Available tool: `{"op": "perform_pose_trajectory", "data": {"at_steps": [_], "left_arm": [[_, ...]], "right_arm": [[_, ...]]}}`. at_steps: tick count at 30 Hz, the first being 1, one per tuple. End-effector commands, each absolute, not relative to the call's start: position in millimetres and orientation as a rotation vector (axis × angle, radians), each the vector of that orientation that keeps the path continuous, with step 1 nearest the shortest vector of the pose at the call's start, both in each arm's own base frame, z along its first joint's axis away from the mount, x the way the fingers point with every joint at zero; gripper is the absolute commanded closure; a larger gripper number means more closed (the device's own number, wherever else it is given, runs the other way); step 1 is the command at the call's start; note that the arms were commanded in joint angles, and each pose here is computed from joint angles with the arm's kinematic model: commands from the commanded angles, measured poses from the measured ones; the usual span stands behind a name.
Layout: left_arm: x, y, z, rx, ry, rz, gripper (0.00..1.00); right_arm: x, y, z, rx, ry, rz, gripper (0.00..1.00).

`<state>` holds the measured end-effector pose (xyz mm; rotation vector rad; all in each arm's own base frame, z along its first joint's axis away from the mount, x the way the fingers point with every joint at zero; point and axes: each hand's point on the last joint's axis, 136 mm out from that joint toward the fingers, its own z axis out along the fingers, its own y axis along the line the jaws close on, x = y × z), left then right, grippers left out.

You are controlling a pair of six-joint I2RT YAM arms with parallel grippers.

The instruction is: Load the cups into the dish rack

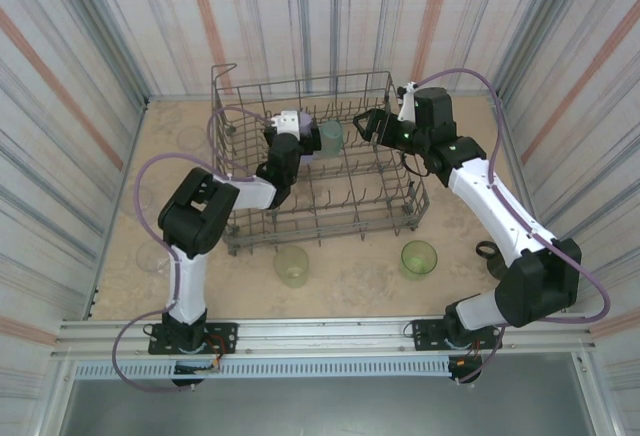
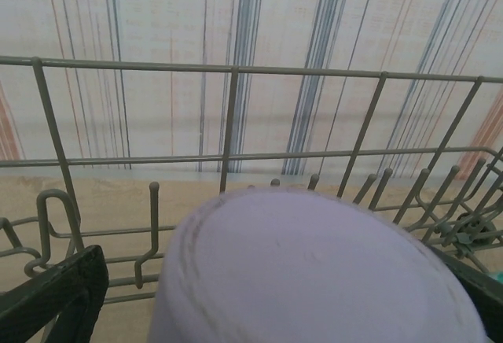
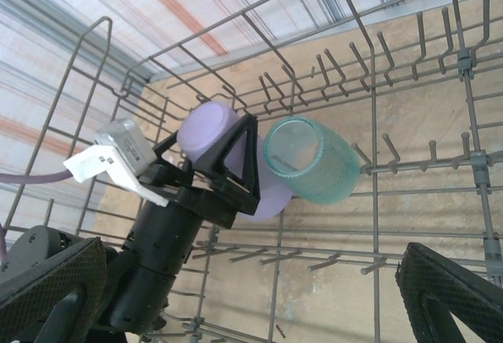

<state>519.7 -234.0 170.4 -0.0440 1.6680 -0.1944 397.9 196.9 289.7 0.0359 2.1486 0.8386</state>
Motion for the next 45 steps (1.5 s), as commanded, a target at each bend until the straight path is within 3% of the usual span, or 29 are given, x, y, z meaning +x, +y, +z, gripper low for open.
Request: {"op": "perform_pose_trajectory", "data": {"at_steps": [1,8,20,27,32,39,45], "left_arm": [[520,-208,202,-0.217,1.650,-0.244,0.01],[522,-184,218,-0.368,1.735,-0.220,0.01],[494,-173,264,-0.363,1.698,-0.287,0.01],[495,-177,239,-0.316,1.751,-0.249,0.01],[483,-167,270,-0.331,1.715,-0.248,0.01],[448,-157,317,-0.243,1.771,-0.236,0.01],[412,-153,325,-0.197,1.875,-0.290,0.01]], "right_arm": [[389,196,310,0.000,2.105,0.827,0.01],[384,194,312,0.005,2.098,0.825,0.01],[368,187,317,0.011,2.082,0.829,0.01],[357,182,318,0.028,2.074,0.836,0.01],[347,177,325,0.033,2.072,0.832,0.01],[316,160,322,0.080,2.119,0.781,0.01],[281,140,299,0.152,2.224,0.686,0.01]]}}
